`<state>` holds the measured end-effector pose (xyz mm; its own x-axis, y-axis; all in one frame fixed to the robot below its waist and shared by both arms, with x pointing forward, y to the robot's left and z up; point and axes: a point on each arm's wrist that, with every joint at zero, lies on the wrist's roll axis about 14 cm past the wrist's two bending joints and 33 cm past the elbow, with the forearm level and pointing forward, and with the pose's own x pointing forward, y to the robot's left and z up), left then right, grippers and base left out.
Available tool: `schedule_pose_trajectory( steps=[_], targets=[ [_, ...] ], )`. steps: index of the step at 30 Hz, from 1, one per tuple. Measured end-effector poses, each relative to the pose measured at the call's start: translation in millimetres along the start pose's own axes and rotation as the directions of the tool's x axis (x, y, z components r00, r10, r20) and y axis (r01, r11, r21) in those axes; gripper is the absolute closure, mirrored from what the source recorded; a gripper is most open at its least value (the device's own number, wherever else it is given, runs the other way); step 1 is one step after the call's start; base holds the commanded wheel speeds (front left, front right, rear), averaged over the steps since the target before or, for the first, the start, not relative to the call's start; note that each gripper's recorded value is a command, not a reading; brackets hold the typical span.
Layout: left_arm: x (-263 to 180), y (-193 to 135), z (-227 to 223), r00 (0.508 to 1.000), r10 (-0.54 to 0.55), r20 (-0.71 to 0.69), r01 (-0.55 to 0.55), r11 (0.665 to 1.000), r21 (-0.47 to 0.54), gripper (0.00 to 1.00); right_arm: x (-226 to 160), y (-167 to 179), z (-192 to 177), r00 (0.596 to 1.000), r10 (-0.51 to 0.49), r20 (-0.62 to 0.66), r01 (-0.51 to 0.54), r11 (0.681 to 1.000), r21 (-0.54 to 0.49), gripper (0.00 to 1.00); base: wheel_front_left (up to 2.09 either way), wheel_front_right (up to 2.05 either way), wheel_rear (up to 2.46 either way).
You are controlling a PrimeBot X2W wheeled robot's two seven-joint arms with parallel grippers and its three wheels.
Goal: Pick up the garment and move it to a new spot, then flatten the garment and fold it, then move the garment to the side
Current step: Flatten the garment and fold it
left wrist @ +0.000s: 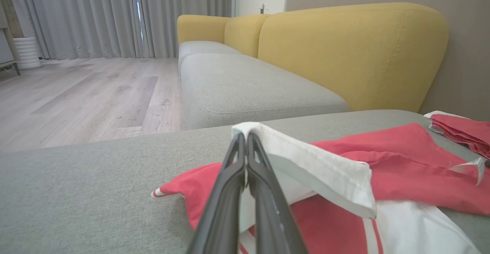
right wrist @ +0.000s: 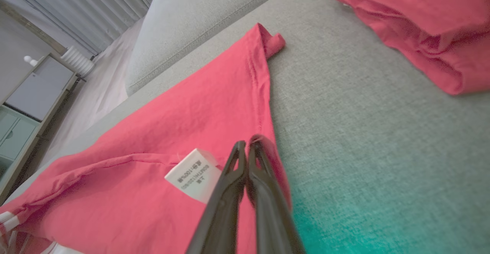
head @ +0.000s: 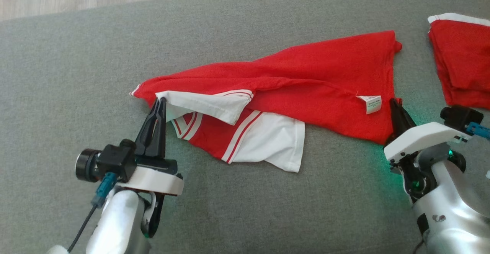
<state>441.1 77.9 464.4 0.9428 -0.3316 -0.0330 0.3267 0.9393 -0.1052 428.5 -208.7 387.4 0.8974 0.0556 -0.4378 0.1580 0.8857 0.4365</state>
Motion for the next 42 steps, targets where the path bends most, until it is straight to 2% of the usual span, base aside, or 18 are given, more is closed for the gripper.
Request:
schedule_pose_trajectory(
  steps=[4,9,15,18,21,25,30,33,34,38,42],
  targets=[
    [-1,4,4,1.000,0.011,0.010,-0.011,1.000,0.003,1.00,-2,3,7,0.999,0.014,0.043,-0.013,1.000,-0.005,1.00,0.00,0.00,0.00],
    [-3,5,28,0.997,0.021,0.074,-0.022,1.000,0.002,1.00,-10,3,37,0.988,0.035,0.151,-0.032,0.999,-0.022,1.00,0.00,0.00,0.00],
    [-7,16,79,0.973,0.058,0.222,-0.044,0.997,-0.065,1.00,-32,12,82,0.951,0.100,0.293,-0.083,0.994,-0.071,1.00,0.00,0.00,0.00],
    [-10,15,106,0.953,0.053,0.298,-0.027,0.996,-0.090,1.00,-47,25,108,0.918,0.168,0.358,-0.134,0.984,-0.119,1.00,0.00,0.00,0.00],
    [-9,13,144,0.917,0.032,0.397,0.006,0.996,-0.095,1.00,-67,45,145,0.865,0.260,0.428,-0.188,0.961,-0.202,1.00,0.00,0.00,0.00],
    [-12,5,213,0.843,-0.025,0.537,0.069,0.996,-0.063,1.00,-103,75,193,0.779,0.383,0.497,-0.235,0.912,-0.335,1.00,0.00,0.00,0.00],
    [-26,-11,281,0.765,-0.116,0.633,0.127,0.992,0.028,1.00,-161,123,260,0.601,0.531,0.597,-0.230,0.831,-0.507,1.00,0.00,0.00,0.00],
    [-34,-15,313,0.731,-0.156,0.664,0.123,0.988,0.097,1.00,-188,147,287,0.528,0.588,0.613,-0.199,0.787,-0.584,1.00,0.00,0.00,0.00],
    [-37,-15,335,0.706,-0.173,0.687,0.112,0.985,0.132,1.00,-195,157,299,0.506,0.610,0.610,-0.187,0.768,-0.612,1.00,0.00,0.00,0.00],
    [-33,-12,361,0.688,-0.185,0.702,0.092,0.981,0.169,1.00,-189,170,311,0.507,0.624,0.595,-0.178,0.751,-0.636,1.00,0.00,0.00,0.00],
    [-5,2,374,0.719,-0.168,0.674,0.056,0.981,0.185,1.00,-161,184,321,0.541,0.631,0.556,-0.177,0.732,-0.658,1.00,0.00,0.00,0.00]
  ],
)
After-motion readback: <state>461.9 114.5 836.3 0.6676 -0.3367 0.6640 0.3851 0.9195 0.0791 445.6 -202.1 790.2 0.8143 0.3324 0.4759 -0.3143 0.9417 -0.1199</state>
